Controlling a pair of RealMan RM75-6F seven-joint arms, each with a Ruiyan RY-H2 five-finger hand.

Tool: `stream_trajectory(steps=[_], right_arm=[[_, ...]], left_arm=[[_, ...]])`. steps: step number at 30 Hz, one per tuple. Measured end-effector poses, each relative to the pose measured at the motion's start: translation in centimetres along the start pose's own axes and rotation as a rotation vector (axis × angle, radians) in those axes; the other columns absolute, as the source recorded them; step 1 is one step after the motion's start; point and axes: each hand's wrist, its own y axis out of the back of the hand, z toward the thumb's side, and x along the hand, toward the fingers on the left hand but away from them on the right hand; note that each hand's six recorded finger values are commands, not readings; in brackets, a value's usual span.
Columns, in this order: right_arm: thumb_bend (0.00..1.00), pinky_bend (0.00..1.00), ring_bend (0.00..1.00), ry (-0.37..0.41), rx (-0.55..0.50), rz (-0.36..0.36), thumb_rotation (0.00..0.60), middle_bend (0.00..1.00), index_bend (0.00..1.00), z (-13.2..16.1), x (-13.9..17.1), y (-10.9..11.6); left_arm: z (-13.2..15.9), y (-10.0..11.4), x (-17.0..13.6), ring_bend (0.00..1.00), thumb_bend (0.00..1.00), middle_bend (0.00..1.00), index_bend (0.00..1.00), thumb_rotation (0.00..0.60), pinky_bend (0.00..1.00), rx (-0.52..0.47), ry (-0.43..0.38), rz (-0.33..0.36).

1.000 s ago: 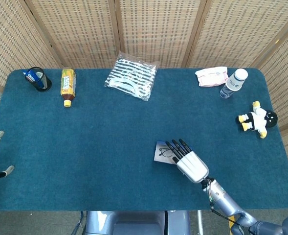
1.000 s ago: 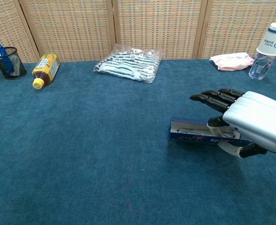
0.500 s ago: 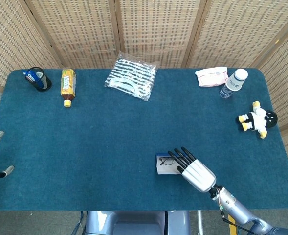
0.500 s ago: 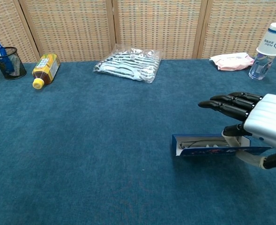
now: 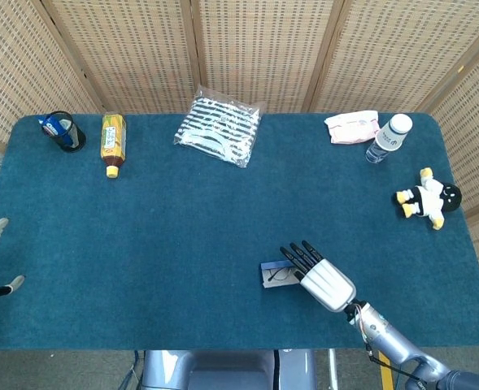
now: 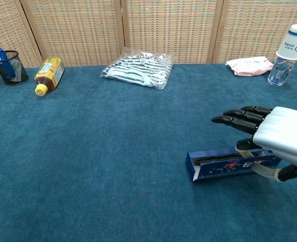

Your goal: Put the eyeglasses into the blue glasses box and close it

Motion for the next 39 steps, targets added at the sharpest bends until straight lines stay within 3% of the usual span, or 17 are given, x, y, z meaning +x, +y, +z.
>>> stream_trajectory(steps=[12, 29, 39], right_arm=[[0.52, 0.13, 0.0, -0.014, 0.02, 0.018, 0.6, 0.04, 0.73, 0.0, -1.5, -0.6], [0.52, 0.13, 0.0, -0.053, 0.015, -0.01, 0.6, 0.04, 0.73, -0.7, -4.1, 0.6], [0.52, 0.13, 0.0, -0.057, 0.047, 0.022, 0.6, 0.04, 0.73, -0.6, -5.7, 0.3]], left_arm=[[-0.1, 0.0, 0.1, 0.0, 0.0, 0.0, 0.0, 0.6, 0.0, 0.0, 0.003, -0.003], [-0.1, 0.0, 0.1, 0.0, 0.0, 0.0, 0.0, 0.6, 0.0, 0.0, 0.004, -0.003], [-0.1, 0.0, 0.0, 0.0, 0.0, 0.0, 0.0, 0.6, 0.0, -0.003, 0.004, -0.002]])
